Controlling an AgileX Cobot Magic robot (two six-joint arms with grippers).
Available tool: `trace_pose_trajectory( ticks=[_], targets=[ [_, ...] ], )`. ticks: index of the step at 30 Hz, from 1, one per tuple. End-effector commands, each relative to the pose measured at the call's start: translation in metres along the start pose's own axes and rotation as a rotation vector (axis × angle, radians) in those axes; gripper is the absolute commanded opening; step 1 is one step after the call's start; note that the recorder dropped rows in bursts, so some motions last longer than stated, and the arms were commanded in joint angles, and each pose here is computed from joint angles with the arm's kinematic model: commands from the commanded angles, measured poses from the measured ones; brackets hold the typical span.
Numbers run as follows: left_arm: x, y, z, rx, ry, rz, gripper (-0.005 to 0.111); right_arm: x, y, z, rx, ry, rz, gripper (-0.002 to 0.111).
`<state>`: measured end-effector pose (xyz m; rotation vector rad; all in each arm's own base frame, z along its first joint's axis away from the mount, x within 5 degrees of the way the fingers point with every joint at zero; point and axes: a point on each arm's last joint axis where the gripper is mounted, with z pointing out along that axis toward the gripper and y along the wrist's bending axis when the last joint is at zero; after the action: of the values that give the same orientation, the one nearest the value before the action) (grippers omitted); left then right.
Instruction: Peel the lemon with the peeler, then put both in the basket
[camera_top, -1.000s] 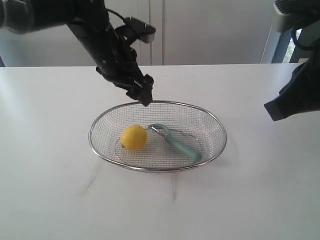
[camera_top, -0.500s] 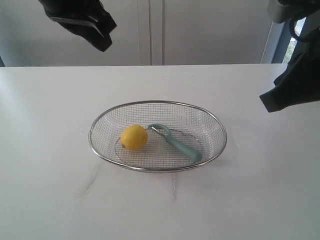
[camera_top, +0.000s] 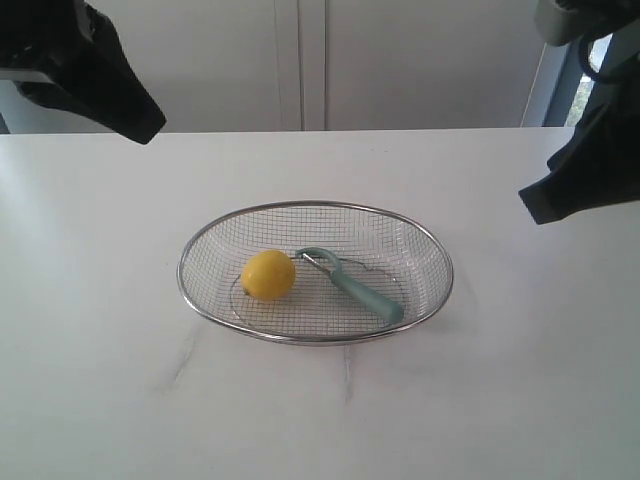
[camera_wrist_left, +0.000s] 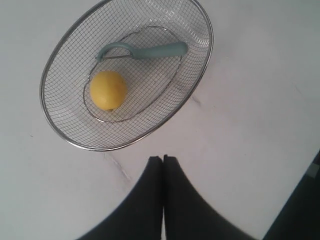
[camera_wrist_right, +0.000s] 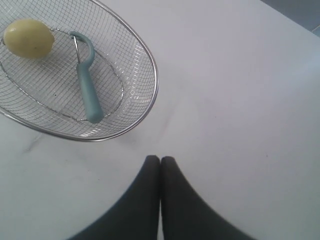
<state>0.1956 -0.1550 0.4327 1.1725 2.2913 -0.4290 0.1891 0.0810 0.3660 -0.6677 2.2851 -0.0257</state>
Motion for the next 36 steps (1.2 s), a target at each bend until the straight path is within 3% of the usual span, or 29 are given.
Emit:
trace_pose_trajectory(
  ticks=[1, 15, 19, 25, 26, 29, 30, 36],
  targets=[
    [0.009, -0.005, -0.003, 0.041, 0.073, -0.001, 0.0, 0.001, -0.001, -0.001, 0.005, -0.006, -0.006, 0.0],
    [0.01, -0.005, -0.004, 0.034, 0.074, 0.001, 0.0, 0.001, -0.001, -0.001, 0.005, -0.006, -0.006, 0.0],
    [0.015, -0.008, -0.021, 0.014, 0.029, 0.01, 0.0, 0.001, -0.001, -0.001, 0.005, -0.006, -0.006, 0.0],
    [0.04, -0.008, -0.085, 0.003, -0.21, -0.188, 0.0, 0.001, -0.001, -0.001, 0.005, -0.006, -0.006, 0.0],
    [0.042, -0.01, -0.097, -0.035, -0.285, -0.201, 0.0, 0.001, -0.001, -0.001, 0.005, -0.006, -0.006, 0.0],
    [0.053, -0.023, -0.144, -0.215, -0.674, -0.246, 0.0, 0.001, -0.001, -0.001, 0.005, -0.006, -0.006, 0.0],
    [0.057, -0.026, -0.149, -0.242, -0.722, -0.246, 0.0, 0.001, -0.001, -0.001, 0.005, -0.006, -0.006, 0.0],
    [0.099, -0.041, -0.125, -0.31, -0.652, -0.124, 0.0, 0.001, -0.001, -0.001, 0.005, -0.006, -0.006, 0.0]
  ],
)
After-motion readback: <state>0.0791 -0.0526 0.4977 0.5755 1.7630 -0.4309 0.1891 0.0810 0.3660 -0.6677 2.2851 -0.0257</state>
